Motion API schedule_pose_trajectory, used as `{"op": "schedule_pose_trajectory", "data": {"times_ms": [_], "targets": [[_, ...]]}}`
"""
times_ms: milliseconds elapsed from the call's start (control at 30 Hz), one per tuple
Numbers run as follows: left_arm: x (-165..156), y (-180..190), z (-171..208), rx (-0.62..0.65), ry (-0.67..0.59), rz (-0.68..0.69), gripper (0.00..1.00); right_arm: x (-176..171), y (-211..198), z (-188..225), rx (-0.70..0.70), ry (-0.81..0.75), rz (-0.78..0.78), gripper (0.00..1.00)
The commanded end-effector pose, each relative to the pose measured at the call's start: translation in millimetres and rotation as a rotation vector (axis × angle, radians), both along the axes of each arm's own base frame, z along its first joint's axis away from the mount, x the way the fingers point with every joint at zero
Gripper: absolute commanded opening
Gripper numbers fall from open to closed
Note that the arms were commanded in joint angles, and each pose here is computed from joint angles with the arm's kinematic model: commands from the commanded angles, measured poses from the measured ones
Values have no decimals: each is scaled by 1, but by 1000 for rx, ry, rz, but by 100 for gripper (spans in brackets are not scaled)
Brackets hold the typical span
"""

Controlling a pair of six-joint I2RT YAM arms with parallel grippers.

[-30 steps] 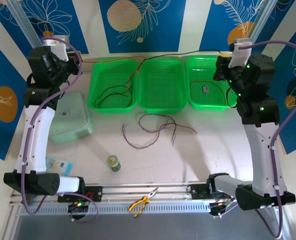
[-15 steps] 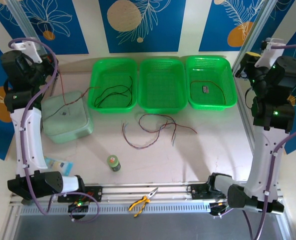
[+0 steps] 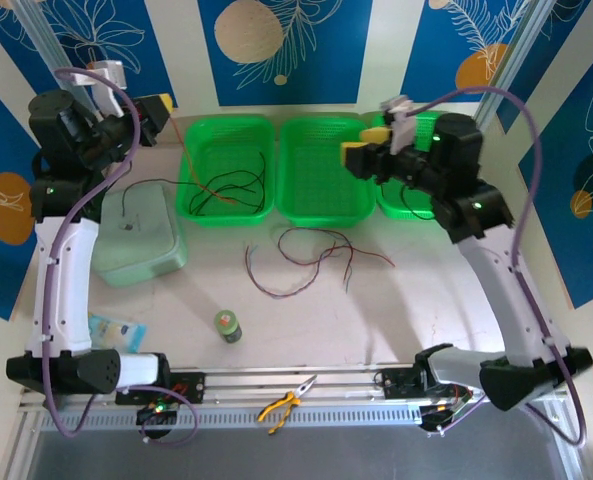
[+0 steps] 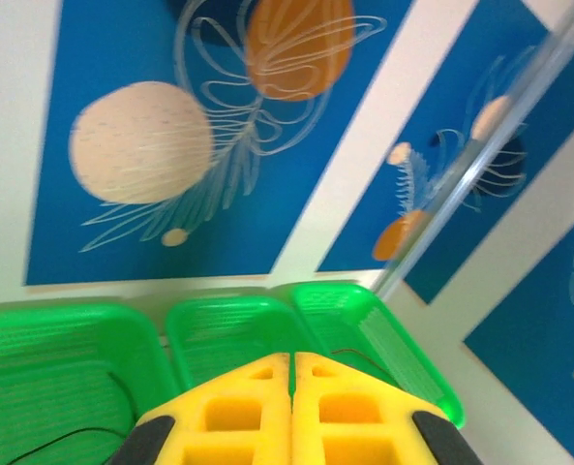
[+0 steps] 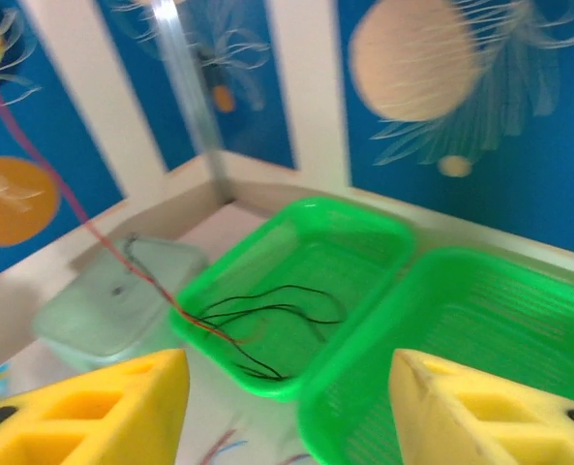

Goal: Untangle the cables

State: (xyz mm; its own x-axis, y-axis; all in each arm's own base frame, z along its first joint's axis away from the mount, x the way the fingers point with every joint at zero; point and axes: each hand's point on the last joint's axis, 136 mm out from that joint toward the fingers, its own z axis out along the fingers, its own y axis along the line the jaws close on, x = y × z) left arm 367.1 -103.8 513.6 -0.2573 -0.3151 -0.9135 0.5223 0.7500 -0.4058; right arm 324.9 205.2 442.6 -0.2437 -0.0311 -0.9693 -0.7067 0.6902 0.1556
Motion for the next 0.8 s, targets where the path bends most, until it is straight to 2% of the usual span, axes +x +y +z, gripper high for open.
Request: {"op": "schedule_pose_trajectory", "data": {"times_ms": [0,267,533,667,767], "targets": [[-10,-23,18,-21,-50,-75,0,-9,62,17,39,-149,232,63],[-19,-57,22,-47,-46,-159,0,2,165,29,105,-242,553,65],[-25,-69,22,-51,-46,-186,0,8,229,35,169,-152,700,63],[-27,-70,22,-49,-44,-187,0,10,246,33,178,-96,759,53],[-27,-70,21,-43,-43,-187,0,9,253,34,175,-81,775,30]]}}
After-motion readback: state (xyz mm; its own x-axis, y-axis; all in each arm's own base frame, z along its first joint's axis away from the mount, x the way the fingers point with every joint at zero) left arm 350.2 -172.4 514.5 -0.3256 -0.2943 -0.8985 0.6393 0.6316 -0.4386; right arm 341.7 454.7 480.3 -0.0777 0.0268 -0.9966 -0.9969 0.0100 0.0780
